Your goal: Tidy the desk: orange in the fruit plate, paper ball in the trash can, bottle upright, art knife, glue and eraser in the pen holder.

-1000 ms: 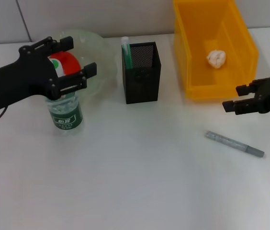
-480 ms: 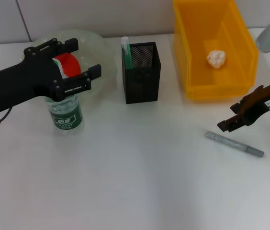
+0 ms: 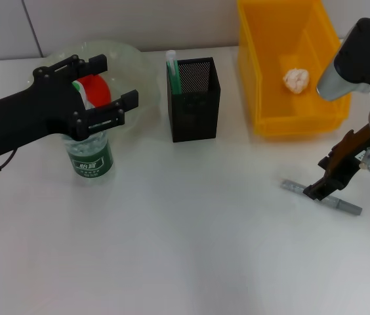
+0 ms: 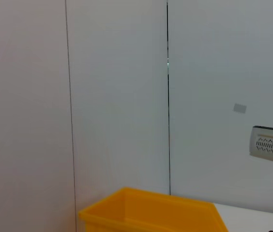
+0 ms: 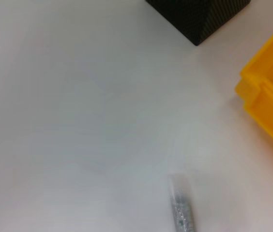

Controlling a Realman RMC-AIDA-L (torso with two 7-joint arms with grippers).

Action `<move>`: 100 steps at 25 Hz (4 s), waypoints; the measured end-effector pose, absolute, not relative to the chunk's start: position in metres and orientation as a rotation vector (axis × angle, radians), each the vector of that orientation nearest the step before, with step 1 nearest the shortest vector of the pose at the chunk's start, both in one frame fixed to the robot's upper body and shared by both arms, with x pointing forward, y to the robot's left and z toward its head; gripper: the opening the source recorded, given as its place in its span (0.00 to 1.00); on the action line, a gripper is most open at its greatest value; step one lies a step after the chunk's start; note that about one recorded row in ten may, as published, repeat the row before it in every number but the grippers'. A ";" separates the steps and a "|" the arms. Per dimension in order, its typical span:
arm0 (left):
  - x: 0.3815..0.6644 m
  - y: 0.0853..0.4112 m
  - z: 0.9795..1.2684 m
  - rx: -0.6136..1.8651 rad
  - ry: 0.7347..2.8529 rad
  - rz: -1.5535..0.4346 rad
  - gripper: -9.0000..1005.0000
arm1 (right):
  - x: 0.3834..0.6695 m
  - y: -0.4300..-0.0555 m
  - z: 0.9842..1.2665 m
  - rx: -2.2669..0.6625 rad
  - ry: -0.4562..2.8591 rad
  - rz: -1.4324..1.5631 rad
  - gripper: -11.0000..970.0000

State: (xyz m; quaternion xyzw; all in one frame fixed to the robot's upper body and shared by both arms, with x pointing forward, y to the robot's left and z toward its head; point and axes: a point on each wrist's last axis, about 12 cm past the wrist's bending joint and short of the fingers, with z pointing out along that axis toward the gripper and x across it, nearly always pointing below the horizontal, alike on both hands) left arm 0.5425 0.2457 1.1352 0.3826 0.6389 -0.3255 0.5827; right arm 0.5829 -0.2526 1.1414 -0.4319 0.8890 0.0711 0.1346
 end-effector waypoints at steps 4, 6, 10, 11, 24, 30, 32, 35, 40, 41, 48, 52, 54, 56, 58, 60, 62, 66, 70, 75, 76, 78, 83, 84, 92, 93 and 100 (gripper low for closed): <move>0.542 0.246 1.136 0.889 1.485 -0.767 0.80 | 0.583 -0.250 1.141 -1.263 2.575 0.200 0.72; 0.542 0.245 1.136 0.890 1.481 -0.771 0.80 | 0.583 -0.250 1.140 -1.263 2.576 0.201 0.72; 0.541 0.245 1.137 0.893 1.478 -0.775 0.80 | 0.583 -0.249 1.140 -1.271 2.574 0.198 0.72; 0.541 0.245 1.137 0.891 1.477 -0.776 0.80 | 0.583 -0.248 1.140 -1.275 2.573 0.196 0.72; 0.541 0.244 1.138 0.893 1.470 -0.786 0.80 | 0.584 -0.236 1.134 -1.331 2.552 0.145 0.71; 0.542 0.244 1.139 0.898 1.466 -0.784 0.80 | 0.584 -0.235 1.129 -1.337 2.559 0.144 0.53; 0.542 0.244 1.140 0.899 1.463 -0.783 0.80 | 0.584 -0.235 1.128 -1.338 2.562 0.146 0.52; 0.543 0.243 1.140 0.902 1.460 -0.783 0.80 | 0.585 -0.235 1.127 -1.337 2.564 0.147 0.50; 0.543 0.243 1.141 0.901 1.459 -0.783 0.80 | 0.585 -0.235 1.127 -1.335 2.564 0.147 0.48; 0.543 0.243 1.141 0.901 1.459 -0.783 0.80 | 0.585 -0.235 1.127 -1.335 2.564 0.147 0.47; 0.543 0.243 1.141 0.902 1.458 -0.782 0.80 | 0.584 -0.233 1.125 -1.352 2.560 0.142 0.44; 0.543 0.243 1.141 0.902 1.458 -0.782 0.80 | 0.584 -0.231 1.125 -1.369 2.557 0.136 0.43; 0.543 0.243 1.141 0.902 1.458 -0.782 0.80 | 0.584 -0.230 1.125 -1.376 2.554 0.134 0.43; 0.543 0.243 1.141 0.902 1.458 -0.782 0.80 | 0.584 -0.229 1.125 -1.379 2.552 0.132 0.43; 0.543 0.243 1.141 0.902 1.458 -0.781 0.80 | 0.584 -0.229 1.125 -1.377 2.551 0.131 0.41; 0.544 0.243 1.141 0.901 1.457 -0.780 0.80 | 0.584 -0.229 1.123 -1.375 2.553 0.132 0.37; 0.544 0.243 1.142 0.901 1.457 -0.780 0.80 | 0.584 -0.229 1.123 -1.376 2.554 0.132 0.34; 0.544 0.243 1.142 0.900 1.456 -0.780 0.80 | 0.584 -0.227 1.122 -1.382 2.556 0.129 0.33; 0.544 0.244 1.142 0.899 1.455 -0.780 0.80 | 0.583 -0.225 1.120 -1.390 2.561 0.125 0.33; 0.544 0.244 1.142 0.898 1.455 -0.779 0.80 | 0.583 -0.225 1.120 -1.381 2.562 0.123 0.33; 0.544 0.244 1.142 0.898 1.455 -0.779 0.80 | 0.584 -0.225 1.120 -1.379 2.561 0.122 0.33; 0.544 0.244 1.142 0.898 1.455 -0.779 0.80 | 0.584 -0.225 1.119 -1.378 2.562 0.121 0.32; 0.544 0.244 1.142 0.898 1.455 -0.779 0.80 | 0.584 -0.225 1.119 -1.377 2.564 0.121 0.23; 0.544 0.244 1.142 0.898 1.455 -0.779 0.80 | 0.584 -0.225 1.119 -1.376 2.565 0.121 0.21; 0.544 0.244 1.143 0.897 1.452 -0.779 0.80 | 0.586 -0.225 1.124 -1.329 2.553 0.106 0.16; 0.544 0.244 1.143 0.898 1.452 -0.778 0.80 | 0.586 -0.225 1.126 -1.323 2.545 0.102 0.16; 0.543 0.244 1.143 0.903 1.449 -0.778 0.80 | 0.587 -0.226 1.150 -1.268 2.463 0.072 0.16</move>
